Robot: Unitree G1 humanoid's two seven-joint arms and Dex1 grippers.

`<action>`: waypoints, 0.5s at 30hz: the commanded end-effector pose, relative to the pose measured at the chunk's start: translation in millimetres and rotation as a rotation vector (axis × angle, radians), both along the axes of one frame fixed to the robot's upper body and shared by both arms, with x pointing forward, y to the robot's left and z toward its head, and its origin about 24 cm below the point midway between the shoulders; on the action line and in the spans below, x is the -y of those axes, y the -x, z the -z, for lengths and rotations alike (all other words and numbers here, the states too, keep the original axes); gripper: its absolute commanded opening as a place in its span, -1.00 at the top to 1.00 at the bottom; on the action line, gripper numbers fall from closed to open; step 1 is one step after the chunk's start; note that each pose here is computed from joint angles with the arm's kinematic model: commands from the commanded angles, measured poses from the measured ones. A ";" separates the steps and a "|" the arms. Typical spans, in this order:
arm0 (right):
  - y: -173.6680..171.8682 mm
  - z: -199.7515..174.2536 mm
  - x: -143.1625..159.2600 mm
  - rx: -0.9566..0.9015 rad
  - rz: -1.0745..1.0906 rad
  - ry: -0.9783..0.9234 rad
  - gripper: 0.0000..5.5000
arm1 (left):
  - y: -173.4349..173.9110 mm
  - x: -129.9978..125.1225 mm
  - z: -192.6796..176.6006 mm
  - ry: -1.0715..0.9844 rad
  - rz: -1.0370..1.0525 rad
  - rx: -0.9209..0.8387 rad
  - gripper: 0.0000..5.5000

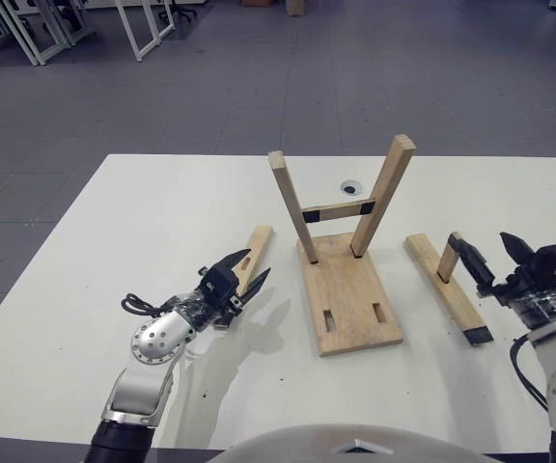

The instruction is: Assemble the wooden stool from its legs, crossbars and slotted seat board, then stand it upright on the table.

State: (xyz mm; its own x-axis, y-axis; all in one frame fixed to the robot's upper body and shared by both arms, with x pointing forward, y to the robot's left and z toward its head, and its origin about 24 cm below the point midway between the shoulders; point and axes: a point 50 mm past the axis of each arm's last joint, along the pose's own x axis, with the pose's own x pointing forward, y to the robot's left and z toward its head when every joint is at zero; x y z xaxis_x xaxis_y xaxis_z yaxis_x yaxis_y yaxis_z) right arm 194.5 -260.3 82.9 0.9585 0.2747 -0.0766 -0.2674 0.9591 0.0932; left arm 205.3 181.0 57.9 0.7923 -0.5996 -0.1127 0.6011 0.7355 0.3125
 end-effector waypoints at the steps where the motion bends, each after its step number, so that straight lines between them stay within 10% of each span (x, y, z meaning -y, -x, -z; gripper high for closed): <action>1: 5.2 18.1 9.5 -0.108 0.067 0.022 -0.77 | 0.1 -3.4 0.1 -0.019 -0.005 0.004 0.04; 9: -17.7 -13.7 9.5 0.011 0.052 0.060 -0.77 | 0.7 -3.5 2.6 -0.015 -0.021 0.002 0.04; 15: -34.3 -11.8 73.3 -0.080 0.246 0.321 -0.77 | 1.9 1.1 6.5 -0.007 -0.019 -0.006 0.04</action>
State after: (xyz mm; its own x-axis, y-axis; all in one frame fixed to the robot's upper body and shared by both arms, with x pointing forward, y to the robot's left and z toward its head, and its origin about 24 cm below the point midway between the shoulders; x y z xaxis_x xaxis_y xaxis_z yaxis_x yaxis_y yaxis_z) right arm 223.6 -309.6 94.6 0.9834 0.0872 -0.1591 -0.1050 0.9887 -0.1071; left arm 204.3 180.3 55.0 0.8006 -0.5893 -0.1084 0.5900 0.7438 0.3141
